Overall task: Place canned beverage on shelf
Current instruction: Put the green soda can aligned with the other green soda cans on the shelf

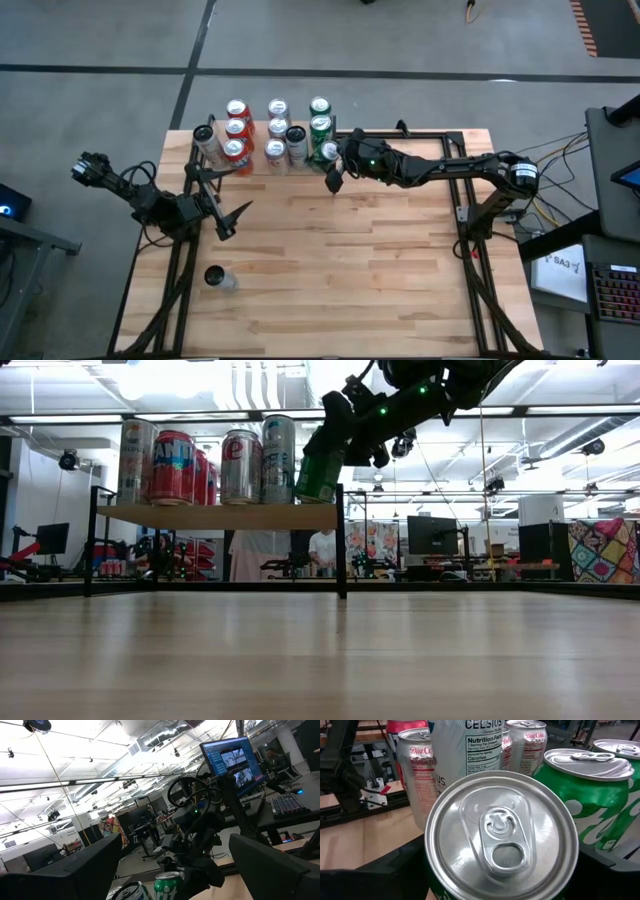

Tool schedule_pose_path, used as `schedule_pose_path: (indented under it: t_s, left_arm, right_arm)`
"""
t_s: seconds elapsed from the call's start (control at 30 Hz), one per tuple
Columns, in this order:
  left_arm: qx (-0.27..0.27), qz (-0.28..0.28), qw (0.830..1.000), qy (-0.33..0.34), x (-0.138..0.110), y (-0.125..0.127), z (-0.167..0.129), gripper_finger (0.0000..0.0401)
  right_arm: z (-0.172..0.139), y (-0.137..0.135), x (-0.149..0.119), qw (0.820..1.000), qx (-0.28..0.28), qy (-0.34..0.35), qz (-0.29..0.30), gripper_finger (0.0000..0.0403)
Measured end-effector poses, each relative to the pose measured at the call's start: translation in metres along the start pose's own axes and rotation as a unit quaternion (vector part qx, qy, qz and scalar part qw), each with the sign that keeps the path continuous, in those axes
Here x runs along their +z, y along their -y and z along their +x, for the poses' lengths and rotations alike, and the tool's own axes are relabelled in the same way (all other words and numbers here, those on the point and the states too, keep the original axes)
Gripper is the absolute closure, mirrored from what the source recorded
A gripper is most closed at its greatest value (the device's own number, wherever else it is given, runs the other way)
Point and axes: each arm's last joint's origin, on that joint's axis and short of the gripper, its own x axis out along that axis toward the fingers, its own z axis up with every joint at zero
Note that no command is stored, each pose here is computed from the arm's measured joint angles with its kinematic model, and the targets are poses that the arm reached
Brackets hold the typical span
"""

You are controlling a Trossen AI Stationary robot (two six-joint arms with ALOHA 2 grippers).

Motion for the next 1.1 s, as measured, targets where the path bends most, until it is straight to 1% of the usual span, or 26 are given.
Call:
schedule_pose_path:
  t_s: [0.23,0.47,0.57,0.97,1.1]
  left_arm:
    - [0.0,0.0,1.0,0.0,0.0,0.0,0.0,0.0049]
    - [0.004,-0.006,1.0,0.004,0.001,-0.001,0.0,0.0049]
    - [0.008,-0.013,1.0,0.008,0.002,-0.002,0.0,0.0049]
    - [0.007,-0.012,1.0,0.007,0.002,-0.001,0.0,0.0049]
    - [0.007,-0.012,1.0,0.007,0.002,-0.001,0.0,0.0049]
  right_arm:
    - [-0.001,0.0,0.002,1.0,-0.001,0.005,0.002,0.0063]
    - [-0.001,0.0,0.002,1.0,-0.001,0.004,0.006,0.0062]
    - [-0.001,0.0,0.002,1.0,-0.001,0.004,0.017,0.0062]
    - [-0.001,0.0,0.002,1.0,0.002,0.003,0.014,0.0062]
    - [-0.003,0.0,0.011,1.0,0.003,0.012,0.016,0.0062]
